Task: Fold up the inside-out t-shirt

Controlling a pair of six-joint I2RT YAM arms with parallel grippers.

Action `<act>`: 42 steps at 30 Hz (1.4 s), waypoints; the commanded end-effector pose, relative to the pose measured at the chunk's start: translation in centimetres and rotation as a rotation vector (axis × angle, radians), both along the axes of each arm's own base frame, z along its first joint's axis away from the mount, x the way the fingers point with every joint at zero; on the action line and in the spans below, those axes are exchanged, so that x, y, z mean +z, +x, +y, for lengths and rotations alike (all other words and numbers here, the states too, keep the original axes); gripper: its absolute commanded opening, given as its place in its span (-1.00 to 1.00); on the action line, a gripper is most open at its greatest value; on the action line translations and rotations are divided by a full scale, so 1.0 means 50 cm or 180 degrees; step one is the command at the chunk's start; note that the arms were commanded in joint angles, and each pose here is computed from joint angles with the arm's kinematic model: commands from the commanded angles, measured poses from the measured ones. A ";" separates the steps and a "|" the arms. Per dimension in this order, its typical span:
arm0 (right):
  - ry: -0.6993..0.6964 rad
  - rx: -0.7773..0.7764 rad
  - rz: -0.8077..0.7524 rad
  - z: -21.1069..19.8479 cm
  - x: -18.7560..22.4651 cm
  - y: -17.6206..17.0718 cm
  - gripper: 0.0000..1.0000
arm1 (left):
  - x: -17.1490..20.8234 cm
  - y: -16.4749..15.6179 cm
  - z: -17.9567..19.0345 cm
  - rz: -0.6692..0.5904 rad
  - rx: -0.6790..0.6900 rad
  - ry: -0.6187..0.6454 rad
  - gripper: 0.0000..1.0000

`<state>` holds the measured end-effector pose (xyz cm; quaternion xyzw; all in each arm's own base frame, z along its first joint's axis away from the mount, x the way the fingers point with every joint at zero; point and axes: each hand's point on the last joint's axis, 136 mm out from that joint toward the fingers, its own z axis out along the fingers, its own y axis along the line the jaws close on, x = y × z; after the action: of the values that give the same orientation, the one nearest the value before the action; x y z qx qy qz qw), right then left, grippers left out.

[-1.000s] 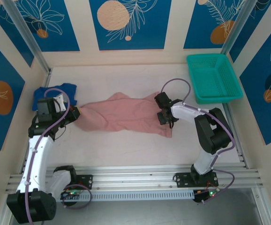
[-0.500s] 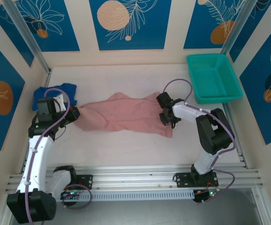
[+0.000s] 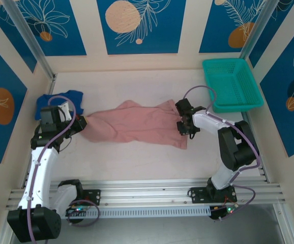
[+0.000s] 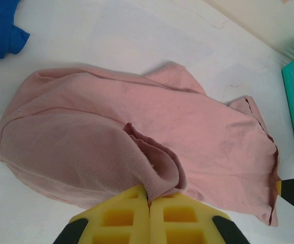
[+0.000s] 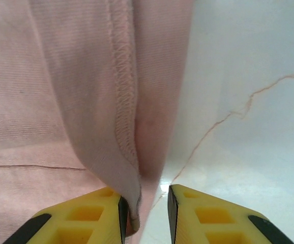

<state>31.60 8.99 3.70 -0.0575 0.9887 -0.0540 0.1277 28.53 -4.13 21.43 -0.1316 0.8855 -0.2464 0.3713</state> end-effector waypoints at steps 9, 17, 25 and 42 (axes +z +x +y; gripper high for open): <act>0.0335 -0.0130 0.0076 0.005 -0.015 -0.015 -0.59 | 0.024 0.002 -0.001 -0.0153 -0.0069 0.0033 -1.00; 0.1109 -0.0048 -0.0677 0.033 0.136 0.028 -1.00 | 0.039 0.010 0.005 -0.0202 0.0024 0.0014 -1.00; 0.2774 0.0194 -0.1549 0.075 0.377 0.046 -1.00 | 0.118 0.033 0.029 -0.0523 0.0328 -0.0017 -1.00; 0.2641 0.0350 -0.2955 -0.017 0.793 0.024 -1.00 | 0.580 0.011 0.095 -0.1946 0.0810 0.0592 -1.00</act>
<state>36.13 9.34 36.72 -0.0072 0.7925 0.3636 0.4895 32.46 -1.25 43.10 -0.1383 0.7779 -0.2123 0.5750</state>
